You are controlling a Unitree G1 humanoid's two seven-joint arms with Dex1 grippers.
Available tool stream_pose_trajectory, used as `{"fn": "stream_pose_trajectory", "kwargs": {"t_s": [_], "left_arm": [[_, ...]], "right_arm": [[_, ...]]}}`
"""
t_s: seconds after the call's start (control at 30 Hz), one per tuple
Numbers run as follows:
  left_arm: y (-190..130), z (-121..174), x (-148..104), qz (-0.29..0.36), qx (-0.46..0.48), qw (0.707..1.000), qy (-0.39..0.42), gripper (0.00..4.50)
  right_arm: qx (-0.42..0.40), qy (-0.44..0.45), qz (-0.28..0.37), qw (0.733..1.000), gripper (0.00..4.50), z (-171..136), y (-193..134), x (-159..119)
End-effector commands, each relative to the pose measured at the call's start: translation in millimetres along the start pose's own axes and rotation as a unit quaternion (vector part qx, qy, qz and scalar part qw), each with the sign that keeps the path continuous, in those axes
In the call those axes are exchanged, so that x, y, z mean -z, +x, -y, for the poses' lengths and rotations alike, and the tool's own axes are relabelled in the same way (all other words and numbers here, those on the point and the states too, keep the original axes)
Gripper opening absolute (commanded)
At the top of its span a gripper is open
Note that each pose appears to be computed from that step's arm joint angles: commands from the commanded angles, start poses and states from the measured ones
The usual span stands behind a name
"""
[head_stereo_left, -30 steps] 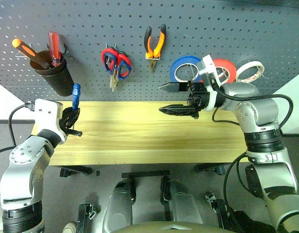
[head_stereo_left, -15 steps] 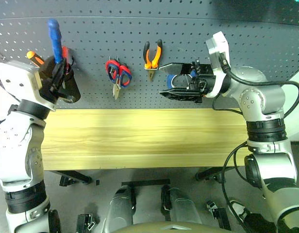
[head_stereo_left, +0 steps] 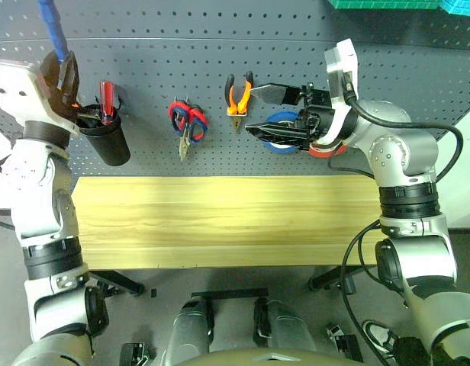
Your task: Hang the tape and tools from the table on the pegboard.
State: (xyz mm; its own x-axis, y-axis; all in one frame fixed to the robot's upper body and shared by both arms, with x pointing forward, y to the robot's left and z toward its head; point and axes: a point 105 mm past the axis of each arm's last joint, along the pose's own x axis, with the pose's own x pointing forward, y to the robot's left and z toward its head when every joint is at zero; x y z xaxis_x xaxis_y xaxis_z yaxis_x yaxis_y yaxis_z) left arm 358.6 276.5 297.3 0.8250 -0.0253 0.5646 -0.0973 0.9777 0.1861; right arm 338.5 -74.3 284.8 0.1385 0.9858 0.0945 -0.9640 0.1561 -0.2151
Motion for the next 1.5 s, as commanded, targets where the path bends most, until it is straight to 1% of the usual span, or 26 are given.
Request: {"fn": "stream_pose_trajectory", "kwargs": {"t_s": [0.03,0.1,0.17,0.23,0.27,0.33,0.43,0.57,0.63,0.7,0.77,0.87,1.0,1.17,1.23,1.33,1.5], "left_arm": [[8,-3,5,0.010,-0.025,1.000,-0.003,0.52],[9,-4,19,-0.016,-0.035,0.999,-0.005,0.52],[9,-4,31,-0.036,-0.049,0.998,-0.026,0.52],[8,4,36,-0.045,-0.038,0.998,-0.028,1.27],[8,5,36,-0.042,-0.039,0.998,-0.029,1.52],[7,3,35,-0.038,-0.047,0.998,-0.030,2.23],[6,2,25,-0.020,-0.038,0.999,-0.031,3.23],[0,8,7,0.007,0.001,0.999,-0.039,4.49],[-6,14,-4,0.023,0.036,0.998,-0.056,4.49],[-19,24,-10,0.020,0.094,0.993,-0.062,4.49],[-35,28,-7,-0.005,0.141,0.988,-0.061,4.49],[-61,28,13,-0.078,0.199,0.976,-0.052,4.49],[-102,41,30,-0.154,0.316,0.933,-0.074,4.49],[-139,49,47,-0.202,0.403,0.889,-0.080,4.49],[-146,51,51,-0.209,0.418,0.881,-0.074,4.49],[-156,47,59,-0.221,0.420,0.877,-0.070,4.49],[-168,44,60,-0.224,0.417,0.877,-0.080,4.49]], "right_arm": [[0.003,-0.034,0.000,0.999,4.50,0,1,-8],[0.008,-0.039,-0.001,0.999,4.50,2,0,-7],[0.011,-0.043,0.000,0.999,4.50,2,-1,-8],[0.015,-0.046,-0.001,0.999,4.50,2,-3,-8],[0.017,-0.047,-0.001,0.999,4.50,2,-3,-8],[0.019,-0.048,-0.001,0.999,4.50,2,-5,-8],[0.021,-0.047,-0.004,0.999,4.50,0,-6,-6],[0.025,-0.047,-0.009,0.999,4.50,0,-10,-5],[0.028,-0.044,-0.014,0.999,4.50,0,-12,-4],[0.029,-0.037,-0.022,0.999,4.50,0,-16,-1],[0.025,-0.024,-0.031,0.999,4.50,-3,-19,4],[0.008,0.005,-0.049,0.999,4.50,-12,-23,16],[-0.003,0.038,-0.075,0.997,4.50,-18,-26,39],[0.006,0.063,-0.093,0.994,4.50,-11,-28,65],[0.006,0.069,-0.097,0.993,4.50,-10,-29,71],[0.000,0.069,-0.103,0.992,4.50,-8,-28,78],[-0.004,0.079,-0.106,0.991,4.50,-7,-28,86]]}}
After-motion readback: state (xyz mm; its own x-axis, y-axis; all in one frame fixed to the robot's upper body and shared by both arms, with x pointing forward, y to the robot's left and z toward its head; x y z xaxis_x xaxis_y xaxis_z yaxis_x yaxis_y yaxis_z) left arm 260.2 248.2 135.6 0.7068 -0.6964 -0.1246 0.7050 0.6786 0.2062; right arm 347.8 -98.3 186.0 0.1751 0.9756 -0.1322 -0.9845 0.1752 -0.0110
